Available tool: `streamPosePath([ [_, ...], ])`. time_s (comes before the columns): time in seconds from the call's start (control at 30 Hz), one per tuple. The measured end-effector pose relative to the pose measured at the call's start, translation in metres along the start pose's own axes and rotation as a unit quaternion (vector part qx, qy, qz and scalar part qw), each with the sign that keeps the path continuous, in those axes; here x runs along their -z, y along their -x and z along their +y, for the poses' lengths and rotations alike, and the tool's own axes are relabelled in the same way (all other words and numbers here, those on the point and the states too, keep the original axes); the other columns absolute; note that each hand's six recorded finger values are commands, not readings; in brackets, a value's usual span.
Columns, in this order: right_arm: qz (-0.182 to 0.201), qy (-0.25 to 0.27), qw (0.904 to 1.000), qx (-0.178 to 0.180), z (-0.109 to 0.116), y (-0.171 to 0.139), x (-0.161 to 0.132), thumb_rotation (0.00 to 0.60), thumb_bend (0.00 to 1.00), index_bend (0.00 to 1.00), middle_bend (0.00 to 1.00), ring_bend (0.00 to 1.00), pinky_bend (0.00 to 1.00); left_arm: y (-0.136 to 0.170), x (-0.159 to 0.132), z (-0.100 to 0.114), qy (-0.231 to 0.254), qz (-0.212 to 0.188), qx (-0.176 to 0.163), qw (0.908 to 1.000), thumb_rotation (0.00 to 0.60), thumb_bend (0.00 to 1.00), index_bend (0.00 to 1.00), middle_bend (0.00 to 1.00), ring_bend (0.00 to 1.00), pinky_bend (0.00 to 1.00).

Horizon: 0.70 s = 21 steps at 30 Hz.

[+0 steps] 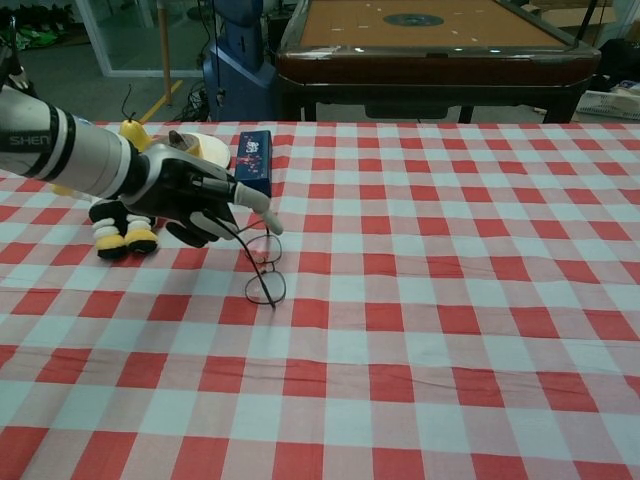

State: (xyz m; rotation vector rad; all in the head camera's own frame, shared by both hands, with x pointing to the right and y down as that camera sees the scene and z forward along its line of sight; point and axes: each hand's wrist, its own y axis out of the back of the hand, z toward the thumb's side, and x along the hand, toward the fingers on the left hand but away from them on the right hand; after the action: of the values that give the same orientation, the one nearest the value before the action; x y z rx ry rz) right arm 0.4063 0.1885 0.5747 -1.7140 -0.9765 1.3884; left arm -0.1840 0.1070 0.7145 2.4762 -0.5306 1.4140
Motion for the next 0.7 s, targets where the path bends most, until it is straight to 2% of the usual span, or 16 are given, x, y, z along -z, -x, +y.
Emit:
streamPosePath([
  [0.47,0.001,0.001,1.0,0.002,0.001,-0.001,0.0,0.6,0.44,0.0,0.13,0.0,0.08,-0.005,0.011,-0.016,-0.015,0.03,0.024,0.9992,0.331,0.47,0.32,0.95,0.95,0.95],
  [0.57,0.0,0.001,1.0,0.003,0.001,-0.002,0.0,0.6,0.44,0.0,0.13,0.0,0.08,-0.004,0.007,-0.015,-0.005,0.023,0.019,0.9995,0.345,0.47,0.3,0.95,0.95,0.95],
  [0.7,0.002,0.002,1.0,0.004,0.002,-0.002,0.0,0.6,0.44,0.0,0.13,0.0,0.08,0.004,-0.002,-0.004,0.022,-0.007,-0.012,0.9997,0.355,0.47,0.27,0.95,0.94,0.95],
])
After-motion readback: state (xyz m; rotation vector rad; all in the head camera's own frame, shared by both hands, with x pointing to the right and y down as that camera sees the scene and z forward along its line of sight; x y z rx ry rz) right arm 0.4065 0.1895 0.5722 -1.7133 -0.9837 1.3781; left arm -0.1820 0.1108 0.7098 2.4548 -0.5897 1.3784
